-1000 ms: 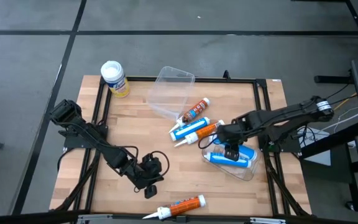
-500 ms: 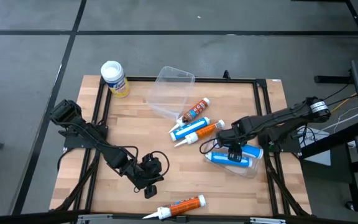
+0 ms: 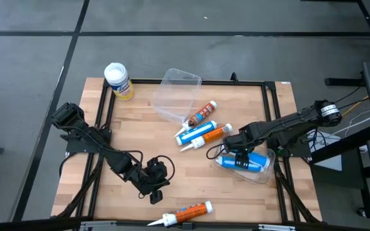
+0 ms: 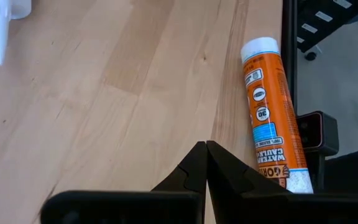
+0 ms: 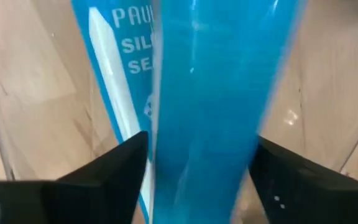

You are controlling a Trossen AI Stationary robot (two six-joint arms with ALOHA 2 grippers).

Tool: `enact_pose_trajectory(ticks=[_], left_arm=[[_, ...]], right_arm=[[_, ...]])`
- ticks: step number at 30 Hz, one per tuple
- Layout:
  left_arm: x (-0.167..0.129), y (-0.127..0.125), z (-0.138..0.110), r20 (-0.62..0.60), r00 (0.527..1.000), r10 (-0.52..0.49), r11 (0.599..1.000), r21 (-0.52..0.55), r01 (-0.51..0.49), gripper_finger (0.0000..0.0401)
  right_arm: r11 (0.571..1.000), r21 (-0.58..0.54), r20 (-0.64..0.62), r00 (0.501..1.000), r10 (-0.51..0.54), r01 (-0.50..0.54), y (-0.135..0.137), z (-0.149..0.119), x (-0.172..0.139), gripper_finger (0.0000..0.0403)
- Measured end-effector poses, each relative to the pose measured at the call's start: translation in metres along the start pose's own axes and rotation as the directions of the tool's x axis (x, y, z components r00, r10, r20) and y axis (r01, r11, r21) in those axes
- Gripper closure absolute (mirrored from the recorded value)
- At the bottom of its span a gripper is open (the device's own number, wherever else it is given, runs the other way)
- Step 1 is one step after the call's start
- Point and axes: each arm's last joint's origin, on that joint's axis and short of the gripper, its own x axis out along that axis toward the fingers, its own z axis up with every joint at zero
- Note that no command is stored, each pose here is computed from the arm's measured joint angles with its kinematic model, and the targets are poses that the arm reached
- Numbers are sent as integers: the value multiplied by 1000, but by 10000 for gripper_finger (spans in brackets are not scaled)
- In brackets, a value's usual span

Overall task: Pick & place silicon tubes, Sealant and Lysol wipes
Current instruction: Put the left blue sealant into the transparent bin, then move the orange sealant to the center of the table

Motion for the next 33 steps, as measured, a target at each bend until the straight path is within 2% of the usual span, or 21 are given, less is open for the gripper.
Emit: enact_pose_trajectory(ticks=[3, 6, 10, 15, 19, 22, 25, 29, 31, 33], left_arm=[[0, 0, 0, 0, 1000, 0, 1000, 0, 0, 395], [0, 0, 0, 0, 1000, -1, 1000, 0, 1, 395], [0, 0, 0, 0, 1000, 0, 1000, -1, 0, 395], [0, 1, 1, 24, 1000, 19, 1000, 0, -19, 395], [0, 1, 2, 43, 998, 36, 999, -1, -36, 395], [0, 1, 2, 44, 998, 36, 999, -2, -36, 395], [0, 1, 2, 44, 998, 36, 999, -2, -36, 395], [0, 1, 2, 46, 998, 33, 999, -3, -33, 395], [0, 1, 2, 48, 998, 35, 999, -3, -35, 395], [0, 1, 2, 54, 998, 40, 999, -3, -40, 395]], right_arm=[[1000, 2, 5, 1000, 2, -2, 0, 0, 0, 96], [1000, 20, 12, 1000, 9, -10, 1, 1, 0, 76], [995, 100, 14, 1000, 10, -11, 1, 1, 0, 69], [994, 111, 31, 999, 20, -23, 2, 3, 0, 67], [981, 168, 108, 991, 76, -94, 7, 11, -1, 67], [974, 85, 203, 960, 191, -212, 16, 19, -6, 66], [953, -12, 374, 882, 286, -304, 24, 22, -26, 66], [942, -169, 602, 726, 332, -291, 26, 8, -65, 66], [918, -274, 683, 614, 395, -286, 24, -3, -82, 66], [878, -378, 745, 467, 476, -293, 19, -15, -93, 66]])
